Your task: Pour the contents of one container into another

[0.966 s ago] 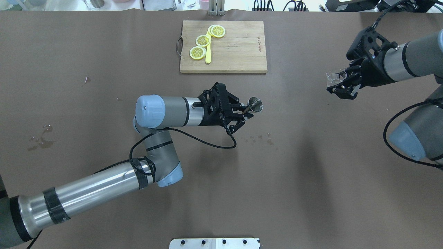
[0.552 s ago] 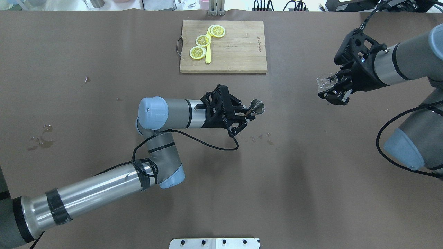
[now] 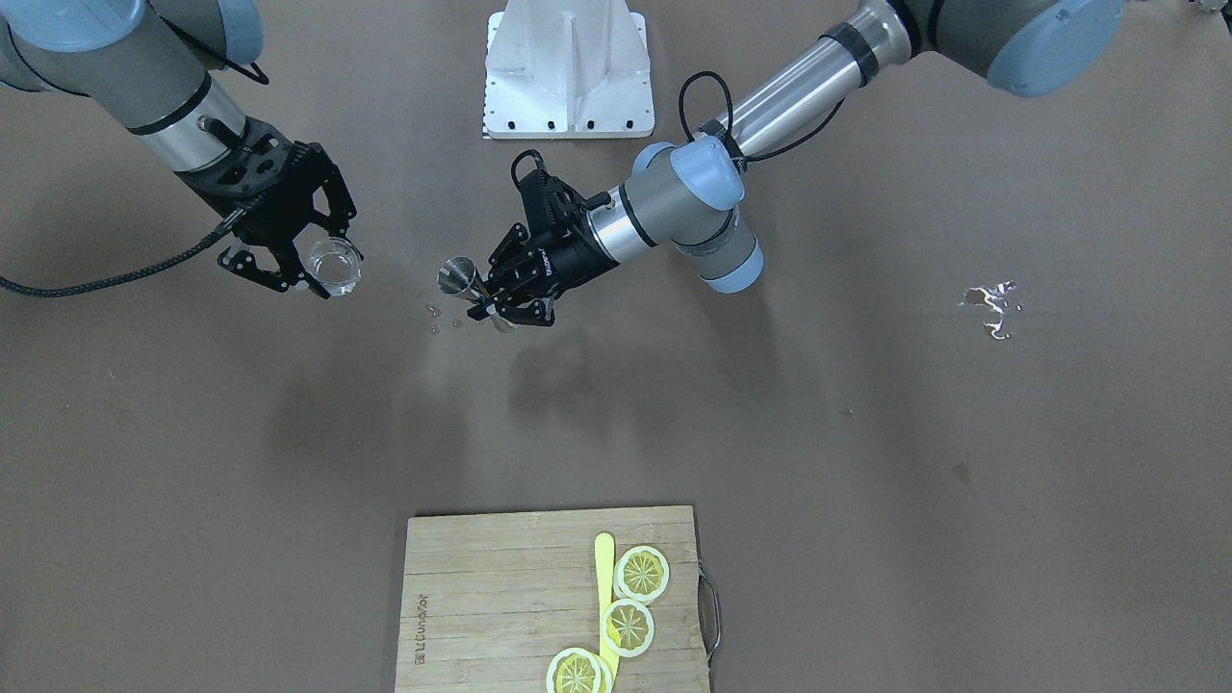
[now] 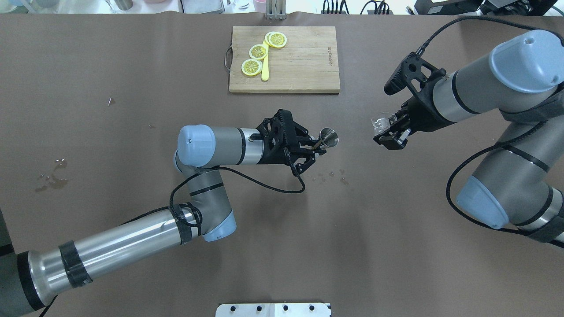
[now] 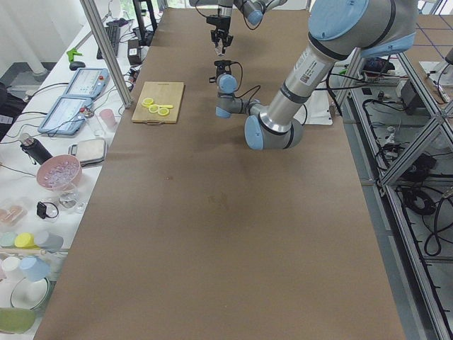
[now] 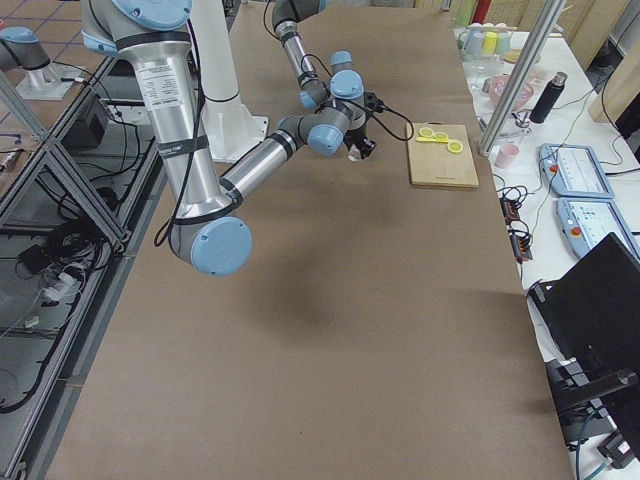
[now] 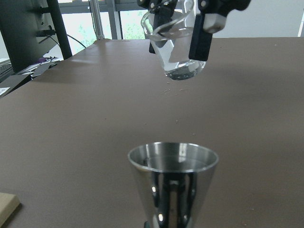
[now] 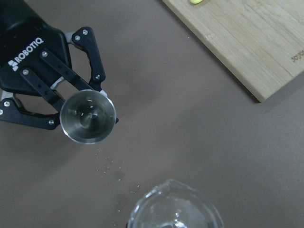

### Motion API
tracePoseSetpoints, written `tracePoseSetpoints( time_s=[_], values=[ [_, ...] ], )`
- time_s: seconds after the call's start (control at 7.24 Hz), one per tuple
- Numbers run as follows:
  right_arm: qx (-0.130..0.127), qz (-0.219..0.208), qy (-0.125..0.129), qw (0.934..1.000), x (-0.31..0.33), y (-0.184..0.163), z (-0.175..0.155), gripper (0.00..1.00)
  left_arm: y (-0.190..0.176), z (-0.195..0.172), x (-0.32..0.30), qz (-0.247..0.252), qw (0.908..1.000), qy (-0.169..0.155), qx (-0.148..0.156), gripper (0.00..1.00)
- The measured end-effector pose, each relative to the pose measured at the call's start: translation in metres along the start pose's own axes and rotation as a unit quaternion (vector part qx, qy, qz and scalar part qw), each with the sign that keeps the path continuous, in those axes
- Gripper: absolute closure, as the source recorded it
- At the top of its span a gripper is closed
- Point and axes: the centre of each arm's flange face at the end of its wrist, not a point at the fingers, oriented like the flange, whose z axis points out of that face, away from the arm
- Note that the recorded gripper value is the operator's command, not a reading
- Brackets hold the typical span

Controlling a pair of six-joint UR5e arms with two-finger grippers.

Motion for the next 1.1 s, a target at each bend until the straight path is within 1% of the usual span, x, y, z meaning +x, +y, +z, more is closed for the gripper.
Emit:
tracePoseSetpoints(
  time_s=[0.28,0.55,0.83,1.1],
  values=[
    [-0.018,-0.003,-0.005,0.9998,-0.016,-0.014,0.006,1.0,-0.001,0.0,0.0,0.0,1.0,0.0,0.0,1.0],
    [-0.034,-0.009,-0.005,0.9994,-0.024,-0.025,0.008,1.0,-0.001,0.0,0.0,0.0,1.0,0.0,0.001,1.0],
    [-0.052,-0.023,-0.004,0.9984,-0.032,-0.035,0.005,1.0,-0.002,0.001,0.001,0.0,1.0,0.001,0.002,1.0],
    [-0.064,-0.038,-0.006,0.9972,-0.042,-0.039,0.011,1.0,-0.003,0.001,0.001,0.0,1.0,0.001,0.002,1.0]
  ],
)
